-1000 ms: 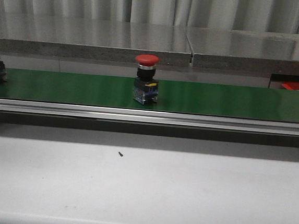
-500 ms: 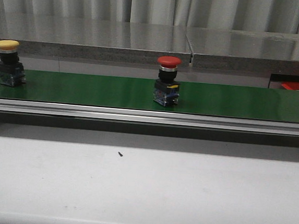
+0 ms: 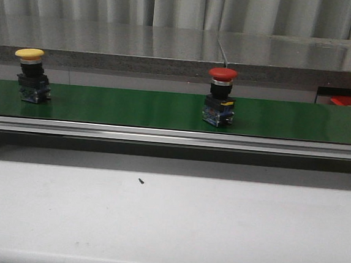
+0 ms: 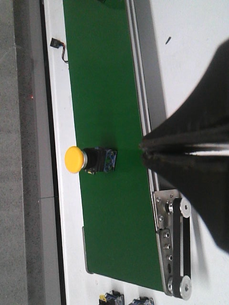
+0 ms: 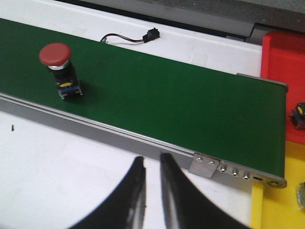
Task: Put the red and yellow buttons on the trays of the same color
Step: 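Set the yellow button on the green belt and release it, then grasp the red button at the belt's far end with the right gripper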
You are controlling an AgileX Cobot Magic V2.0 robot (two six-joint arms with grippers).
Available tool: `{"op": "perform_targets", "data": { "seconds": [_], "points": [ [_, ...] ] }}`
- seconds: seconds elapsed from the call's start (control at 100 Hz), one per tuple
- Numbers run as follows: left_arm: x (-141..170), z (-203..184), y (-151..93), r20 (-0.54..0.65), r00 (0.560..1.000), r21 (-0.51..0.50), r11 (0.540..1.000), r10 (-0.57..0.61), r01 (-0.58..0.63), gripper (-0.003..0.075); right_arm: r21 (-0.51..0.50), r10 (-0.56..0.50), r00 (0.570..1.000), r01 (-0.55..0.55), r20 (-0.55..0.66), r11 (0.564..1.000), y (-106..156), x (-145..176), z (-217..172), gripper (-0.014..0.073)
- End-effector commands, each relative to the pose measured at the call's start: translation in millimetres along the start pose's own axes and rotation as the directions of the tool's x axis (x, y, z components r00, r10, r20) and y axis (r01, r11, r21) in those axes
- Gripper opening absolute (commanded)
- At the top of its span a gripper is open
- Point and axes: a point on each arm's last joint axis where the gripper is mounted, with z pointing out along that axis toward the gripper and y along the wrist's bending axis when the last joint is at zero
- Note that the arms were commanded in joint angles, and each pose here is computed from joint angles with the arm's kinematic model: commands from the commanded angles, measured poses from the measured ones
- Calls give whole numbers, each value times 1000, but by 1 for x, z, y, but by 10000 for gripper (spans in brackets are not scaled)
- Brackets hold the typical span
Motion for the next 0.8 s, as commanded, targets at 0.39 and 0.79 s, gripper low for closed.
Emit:
{"op": "perform_targets", "data": {
  "seconds": [0.39,0.79],
  "points": [
    [-15,-4,1,98,995,-20,1000,-16,18,-19,-93,-34,998,29,-55,995,-5,-49,31,635],
    [-15,-4,1,98,995,-20,1000,-16,18,-19,-191,-83,969,38,-231,981,-7,-57,126,635]
  ]
}}
